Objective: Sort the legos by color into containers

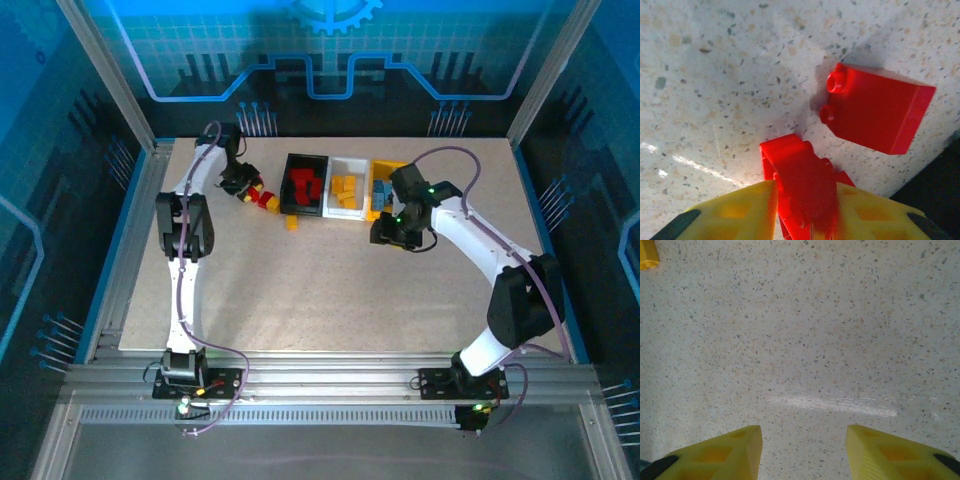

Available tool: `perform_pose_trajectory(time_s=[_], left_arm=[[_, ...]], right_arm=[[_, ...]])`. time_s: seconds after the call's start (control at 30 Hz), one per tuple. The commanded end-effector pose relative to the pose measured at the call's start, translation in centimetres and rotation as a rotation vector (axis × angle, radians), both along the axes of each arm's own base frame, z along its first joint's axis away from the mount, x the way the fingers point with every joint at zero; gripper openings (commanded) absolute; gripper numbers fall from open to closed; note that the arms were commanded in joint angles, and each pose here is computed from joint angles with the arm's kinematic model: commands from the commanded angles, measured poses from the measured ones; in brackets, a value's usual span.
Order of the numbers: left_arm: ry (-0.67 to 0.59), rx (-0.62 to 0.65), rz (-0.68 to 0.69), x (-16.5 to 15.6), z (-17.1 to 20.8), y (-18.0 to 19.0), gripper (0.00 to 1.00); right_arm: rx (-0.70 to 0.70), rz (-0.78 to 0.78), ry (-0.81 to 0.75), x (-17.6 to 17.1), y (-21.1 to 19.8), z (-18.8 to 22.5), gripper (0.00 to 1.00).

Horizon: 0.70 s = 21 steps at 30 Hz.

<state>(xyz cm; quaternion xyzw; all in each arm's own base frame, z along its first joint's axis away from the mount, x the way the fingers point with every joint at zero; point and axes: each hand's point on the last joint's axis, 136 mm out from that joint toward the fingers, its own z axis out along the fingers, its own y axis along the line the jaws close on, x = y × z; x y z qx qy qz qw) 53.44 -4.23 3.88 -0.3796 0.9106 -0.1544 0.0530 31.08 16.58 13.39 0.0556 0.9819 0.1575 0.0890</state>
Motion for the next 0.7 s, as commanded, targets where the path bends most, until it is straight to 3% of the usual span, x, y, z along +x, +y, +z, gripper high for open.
perform_pose_trajectory(time_s=[0.0,0.37,0.67], left_arm=[[0.054,-0.008,-0.005,-2.2,-0.2,0.8,0.3],[0.003,-0.032,-0.006,-6.4,2.9,2.3,0.25],[-0.172,-0.196,-0.001,-7.1,9.0,-1.0,0.27]], right_arm=[[-0.008,-0.003,-0.032,-0.5,0.4,0.9,0.49],[-0.007,0.04,-0.038,-0.8,2.4,0.9,0.49],[0.012,0.055,-0.002,-1.7,2.9,-0.3,0.49]])
